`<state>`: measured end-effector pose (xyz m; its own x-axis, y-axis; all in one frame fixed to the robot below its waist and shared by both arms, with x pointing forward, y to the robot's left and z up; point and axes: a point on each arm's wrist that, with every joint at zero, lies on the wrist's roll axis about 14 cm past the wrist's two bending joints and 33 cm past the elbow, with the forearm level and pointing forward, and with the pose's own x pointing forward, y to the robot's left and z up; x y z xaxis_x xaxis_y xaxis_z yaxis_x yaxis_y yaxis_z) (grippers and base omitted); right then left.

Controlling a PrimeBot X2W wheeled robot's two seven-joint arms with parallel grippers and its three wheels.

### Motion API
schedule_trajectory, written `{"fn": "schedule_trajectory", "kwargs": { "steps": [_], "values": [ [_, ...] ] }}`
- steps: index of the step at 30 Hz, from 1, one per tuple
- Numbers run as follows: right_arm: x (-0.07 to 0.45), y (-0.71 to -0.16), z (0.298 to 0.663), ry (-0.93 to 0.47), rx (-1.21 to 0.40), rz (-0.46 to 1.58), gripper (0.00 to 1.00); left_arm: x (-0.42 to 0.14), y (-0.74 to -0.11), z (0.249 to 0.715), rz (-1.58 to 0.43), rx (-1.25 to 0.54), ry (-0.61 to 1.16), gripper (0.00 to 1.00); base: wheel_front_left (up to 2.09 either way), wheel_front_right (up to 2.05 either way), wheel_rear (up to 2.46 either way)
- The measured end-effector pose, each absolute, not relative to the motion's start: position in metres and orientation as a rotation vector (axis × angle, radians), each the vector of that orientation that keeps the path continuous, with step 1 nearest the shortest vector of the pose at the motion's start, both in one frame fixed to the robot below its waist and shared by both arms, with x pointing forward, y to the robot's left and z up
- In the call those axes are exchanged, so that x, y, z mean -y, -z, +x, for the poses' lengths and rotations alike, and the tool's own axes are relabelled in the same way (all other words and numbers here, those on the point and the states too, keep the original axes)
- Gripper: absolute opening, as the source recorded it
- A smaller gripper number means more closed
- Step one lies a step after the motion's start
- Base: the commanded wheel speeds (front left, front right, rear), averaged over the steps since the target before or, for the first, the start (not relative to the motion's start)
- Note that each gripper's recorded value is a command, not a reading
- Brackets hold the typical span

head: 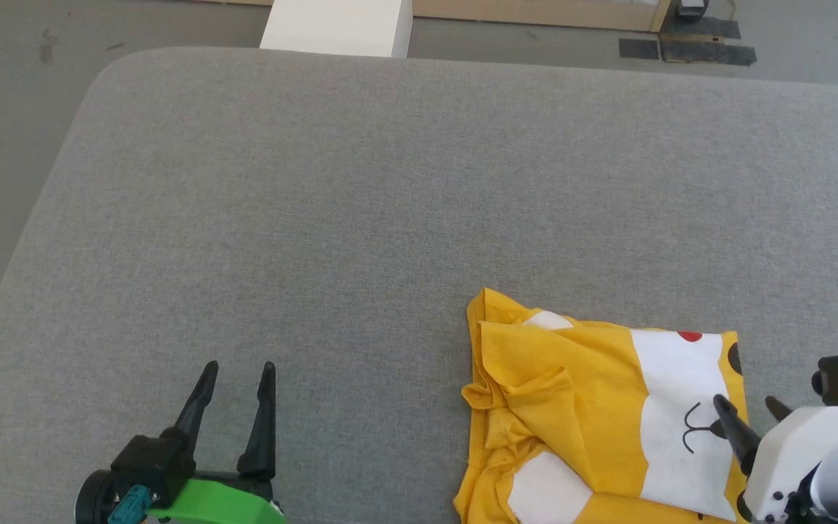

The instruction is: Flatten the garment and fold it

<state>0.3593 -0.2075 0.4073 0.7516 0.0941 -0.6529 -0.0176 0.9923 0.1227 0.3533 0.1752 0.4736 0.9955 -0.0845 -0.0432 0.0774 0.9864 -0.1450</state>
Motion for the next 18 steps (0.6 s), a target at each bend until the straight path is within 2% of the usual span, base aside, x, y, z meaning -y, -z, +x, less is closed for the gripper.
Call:
{"fn": "schedule_trajectory", "kwargs": {
  "steps": [11,12,13,18],
  "values": [
    [0.202,-0.369,0.36,-0.033,-0.822,0.181,1.0,-0.185,-0.472,0.354,-0.124,-0.058,0.06,1.0,0.0,0.0,0.0],
    [0.2,-0.368,0.361,-0.035,-0.822,0.199,0.56,-0.186,-0.472,0.353,-0.122,-0.06,0.058,1.0,0.0,0.0,0.0],
    [0.199,-0.367,0.363,-0.034,-0.822,0.22,0.0,-0.187,-0.472,0.353,-0.12,-0.061,0.057,1.0,0.0,0.0,0.0],
    [0.189,-0.366,0.367,-0.054,-0.826,0.242,0.0,-0.188,-0.471,0.354,-0.116,-0.063,0.058,1.0,0.0,0.0,0.0]
  ]
}}
